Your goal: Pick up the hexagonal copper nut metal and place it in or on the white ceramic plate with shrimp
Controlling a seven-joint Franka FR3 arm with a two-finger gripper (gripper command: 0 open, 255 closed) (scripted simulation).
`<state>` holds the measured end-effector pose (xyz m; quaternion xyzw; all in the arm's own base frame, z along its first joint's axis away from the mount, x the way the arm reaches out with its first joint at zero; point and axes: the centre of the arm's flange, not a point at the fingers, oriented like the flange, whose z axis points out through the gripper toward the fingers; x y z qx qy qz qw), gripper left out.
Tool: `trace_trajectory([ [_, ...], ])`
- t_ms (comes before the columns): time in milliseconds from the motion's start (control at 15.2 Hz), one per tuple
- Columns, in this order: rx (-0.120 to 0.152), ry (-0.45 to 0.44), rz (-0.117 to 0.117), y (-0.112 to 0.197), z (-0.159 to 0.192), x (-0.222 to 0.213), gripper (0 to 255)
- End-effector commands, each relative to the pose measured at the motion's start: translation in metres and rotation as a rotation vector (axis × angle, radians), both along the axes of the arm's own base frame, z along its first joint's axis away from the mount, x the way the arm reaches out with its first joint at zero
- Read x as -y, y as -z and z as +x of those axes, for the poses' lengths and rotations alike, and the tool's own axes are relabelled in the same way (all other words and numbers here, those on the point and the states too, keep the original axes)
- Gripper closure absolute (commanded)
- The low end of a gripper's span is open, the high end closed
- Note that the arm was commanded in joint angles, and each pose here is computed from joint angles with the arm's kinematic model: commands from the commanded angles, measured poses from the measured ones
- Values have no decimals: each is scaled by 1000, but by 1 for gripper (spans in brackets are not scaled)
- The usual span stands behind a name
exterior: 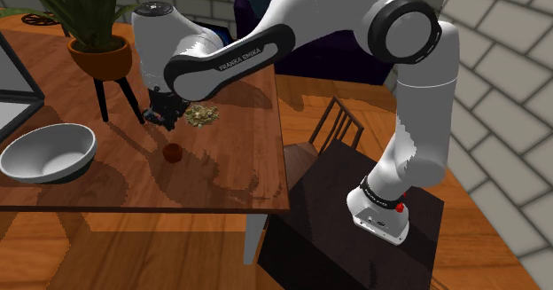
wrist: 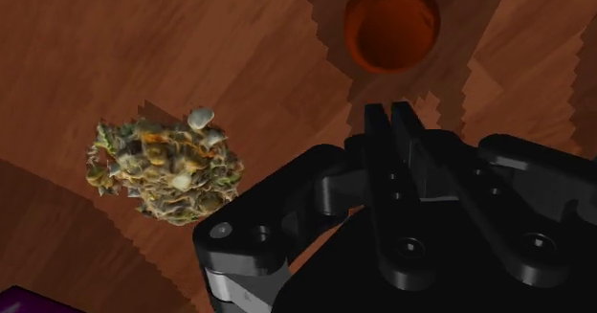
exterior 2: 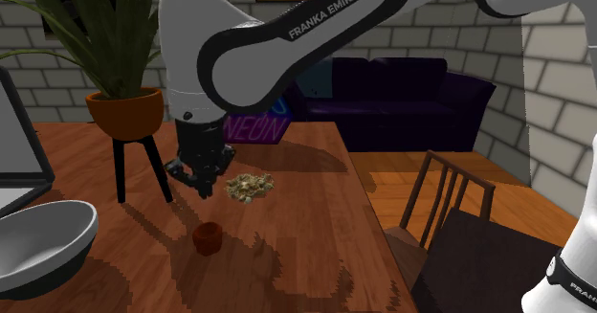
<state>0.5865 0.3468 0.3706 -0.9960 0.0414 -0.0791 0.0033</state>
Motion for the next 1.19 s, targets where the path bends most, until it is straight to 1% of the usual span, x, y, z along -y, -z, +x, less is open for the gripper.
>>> trace_trajectory([
  [0,0,-1,0,-4,13,22,255],
  [66,0,-1,0,-4,20,34,255],
  [132,0,0,0,-6,13,23,255],
  [198,0,0,0,-6,13,23,0],
  [660,-168,202,-175,69,14,-54,0],
  [726,-169,203,-176,69,14,-54,0],
  [1122,-169,203,-176,100,14,-48,0],
])
